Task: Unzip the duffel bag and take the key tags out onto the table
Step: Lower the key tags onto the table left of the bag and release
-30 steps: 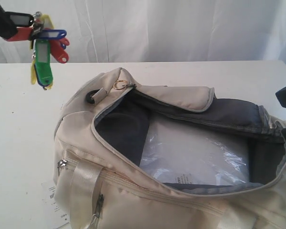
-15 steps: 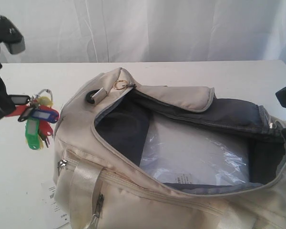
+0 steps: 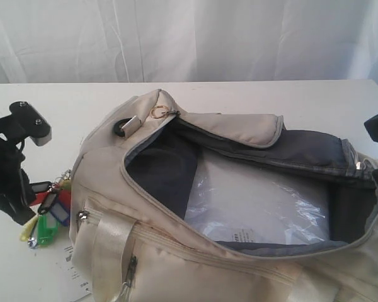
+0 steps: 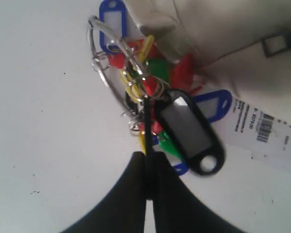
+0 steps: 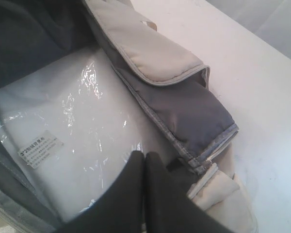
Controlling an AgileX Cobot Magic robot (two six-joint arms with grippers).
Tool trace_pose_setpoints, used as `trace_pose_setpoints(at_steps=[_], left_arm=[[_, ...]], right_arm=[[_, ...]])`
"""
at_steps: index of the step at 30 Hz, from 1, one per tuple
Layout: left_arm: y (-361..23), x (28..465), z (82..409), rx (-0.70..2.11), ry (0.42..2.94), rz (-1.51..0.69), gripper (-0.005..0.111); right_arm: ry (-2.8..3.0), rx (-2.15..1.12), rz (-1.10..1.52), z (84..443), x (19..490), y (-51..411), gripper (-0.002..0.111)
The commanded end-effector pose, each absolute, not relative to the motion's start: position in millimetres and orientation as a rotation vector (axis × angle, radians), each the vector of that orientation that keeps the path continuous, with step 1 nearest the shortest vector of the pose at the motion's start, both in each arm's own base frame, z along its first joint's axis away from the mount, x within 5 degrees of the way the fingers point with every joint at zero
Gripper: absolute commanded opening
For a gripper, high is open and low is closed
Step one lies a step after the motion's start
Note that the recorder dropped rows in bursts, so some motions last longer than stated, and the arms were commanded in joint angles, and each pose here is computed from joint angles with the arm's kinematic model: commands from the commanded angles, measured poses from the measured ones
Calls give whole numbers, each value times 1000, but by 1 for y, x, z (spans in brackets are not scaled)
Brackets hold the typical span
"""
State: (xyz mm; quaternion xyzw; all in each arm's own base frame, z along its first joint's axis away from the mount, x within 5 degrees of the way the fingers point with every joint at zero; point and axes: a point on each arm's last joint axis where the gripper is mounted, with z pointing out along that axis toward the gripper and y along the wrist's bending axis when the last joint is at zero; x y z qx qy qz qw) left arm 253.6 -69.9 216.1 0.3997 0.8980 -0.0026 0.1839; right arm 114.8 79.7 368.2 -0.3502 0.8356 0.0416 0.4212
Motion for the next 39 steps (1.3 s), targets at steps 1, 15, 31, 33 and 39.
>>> trace_pose_setpoints(at_steps=[1,15,31,33,39], left_arm=[[-71,255,196,998,2541,-49,0],[-77,260,175,870,2612,-156,7],[-77,245,195,890,2617,-202,47],[-76,242,206,884,2580,-197,47],[-71,206,273,888,2449,-228,47]], right_arm=[[2087,-873,100,368,114,79,0],[2084,-871,104,368,115,79,0],[2087,-870,111,368,114,79,0],[2087,-870,111,368,114,79,0],[2087,-870,111,368,114,79,0]])
